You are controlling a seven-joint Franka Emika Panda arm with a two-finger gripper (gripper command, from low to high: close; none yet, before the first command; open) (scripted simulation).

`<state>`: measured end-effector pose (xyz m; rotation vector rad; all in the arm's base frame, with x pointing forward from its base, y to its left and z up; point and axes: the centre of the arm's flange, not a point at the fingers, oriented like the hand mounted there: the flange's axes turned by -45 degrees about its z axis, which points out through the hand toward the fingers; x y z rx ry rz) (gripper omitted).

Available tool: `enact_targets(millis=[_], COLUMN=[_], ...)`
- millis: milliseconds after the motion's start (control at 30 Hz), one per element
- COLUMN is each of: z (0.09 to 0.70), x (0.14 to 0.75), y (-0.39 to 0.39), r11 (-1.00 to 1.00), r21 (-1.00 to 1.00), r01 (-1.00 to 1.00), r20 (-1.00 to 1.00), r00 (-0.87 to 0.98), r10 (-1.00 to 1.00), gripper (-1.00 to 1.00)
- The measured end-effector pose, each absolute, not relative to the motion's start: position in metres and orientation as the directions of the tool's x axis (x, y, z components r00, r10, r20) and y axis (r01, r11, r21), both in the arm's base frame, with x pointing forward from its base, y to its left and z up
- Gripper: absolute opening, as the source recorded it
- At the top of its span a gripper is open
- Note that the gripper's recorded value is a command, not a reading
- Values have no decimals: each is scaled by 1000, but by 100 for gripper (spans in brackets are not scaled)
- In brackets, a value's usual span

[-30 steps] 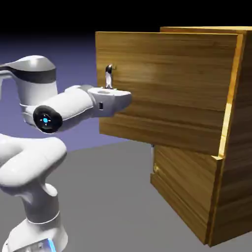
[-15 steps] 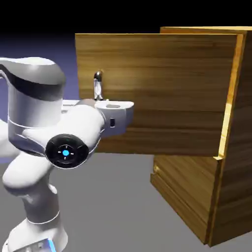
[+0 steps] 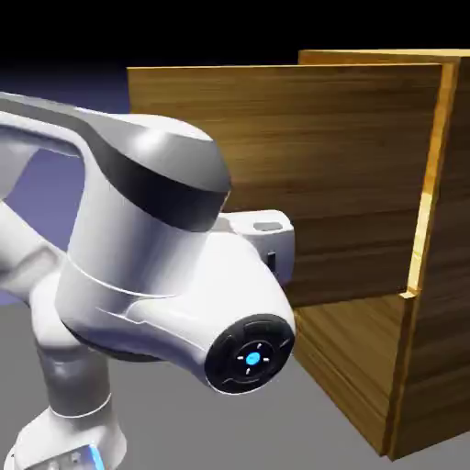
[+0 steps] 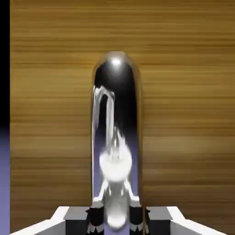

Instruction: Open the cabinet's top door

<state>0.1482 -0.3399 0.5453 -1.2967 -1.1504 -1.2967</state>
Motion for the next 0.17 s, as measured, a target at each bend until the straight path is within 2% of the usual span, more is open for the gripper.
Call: enact_targets(millis=[167], z=[545], x=[155], y=[-363], r11=[-57], r21=[0], r01=[998], r20=[1000], r00=[0], r10=[0], gripper=[-100])
